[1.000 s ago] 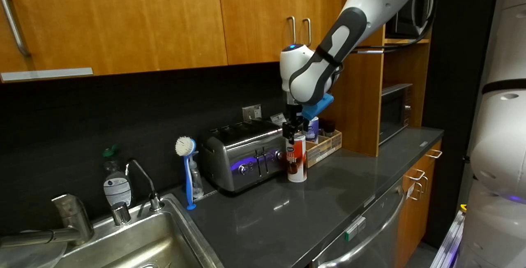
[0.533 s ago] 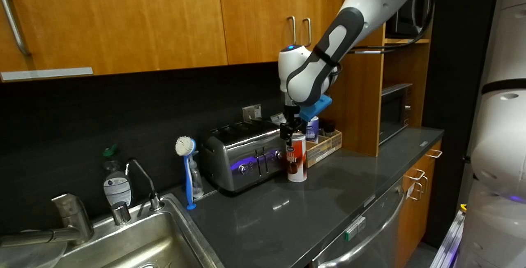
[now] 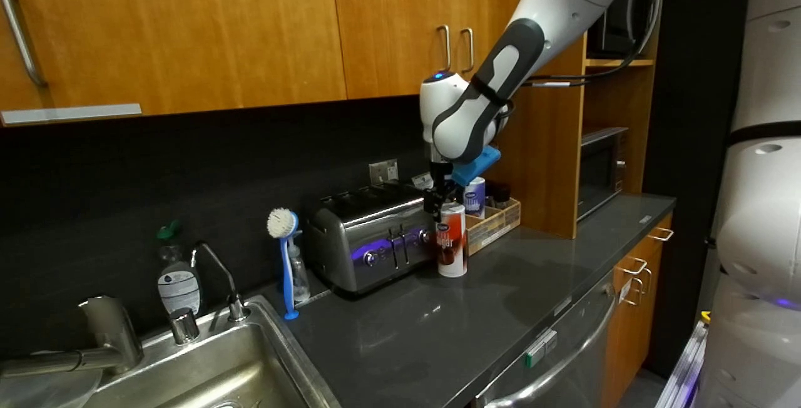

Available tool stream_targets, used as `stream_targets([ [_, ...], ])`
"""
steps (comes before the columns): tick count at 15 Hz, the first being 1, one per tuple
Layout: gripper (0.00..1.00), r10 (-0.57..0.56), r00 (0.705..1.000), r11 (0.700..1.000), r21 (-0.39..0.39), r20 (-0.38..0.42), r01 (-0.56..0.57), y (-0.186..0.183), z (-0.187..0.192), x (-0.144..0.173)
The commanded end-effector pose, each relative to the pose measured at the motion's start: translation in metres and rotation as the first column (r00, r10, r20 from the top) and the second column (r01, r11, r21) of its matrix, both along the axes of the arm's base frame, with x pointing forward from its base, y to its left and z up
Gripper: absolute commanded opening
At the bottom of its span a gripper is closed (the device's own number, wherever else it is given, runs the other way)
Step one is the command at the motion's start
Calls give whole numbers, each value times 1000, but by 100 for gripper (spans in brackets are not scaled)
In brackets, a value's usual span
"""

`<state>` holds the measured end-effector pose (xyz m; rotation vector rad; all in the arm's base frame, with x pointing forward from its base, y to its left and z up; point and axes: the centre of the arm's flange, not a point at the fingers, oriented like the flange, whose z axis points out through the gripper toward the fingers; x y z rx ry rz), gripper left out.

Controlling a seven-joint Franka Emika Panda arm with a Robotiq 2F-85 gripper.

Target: Put the white container in the box

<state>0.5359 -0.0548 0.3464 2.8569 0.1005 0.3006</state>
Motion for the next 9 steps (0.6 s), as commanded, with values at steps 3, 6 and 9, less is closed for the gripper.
stream_targets([
  [3, 100, 30, 998, 996, -82, 62, -25, -1, 11, 6],
  [6, 100, 47, 997, 994, -100, 65, -40, 1, 9, 8],
  [9, 100, 62, 997, 993, -107, 45, -57, 3, 1, 7],
])
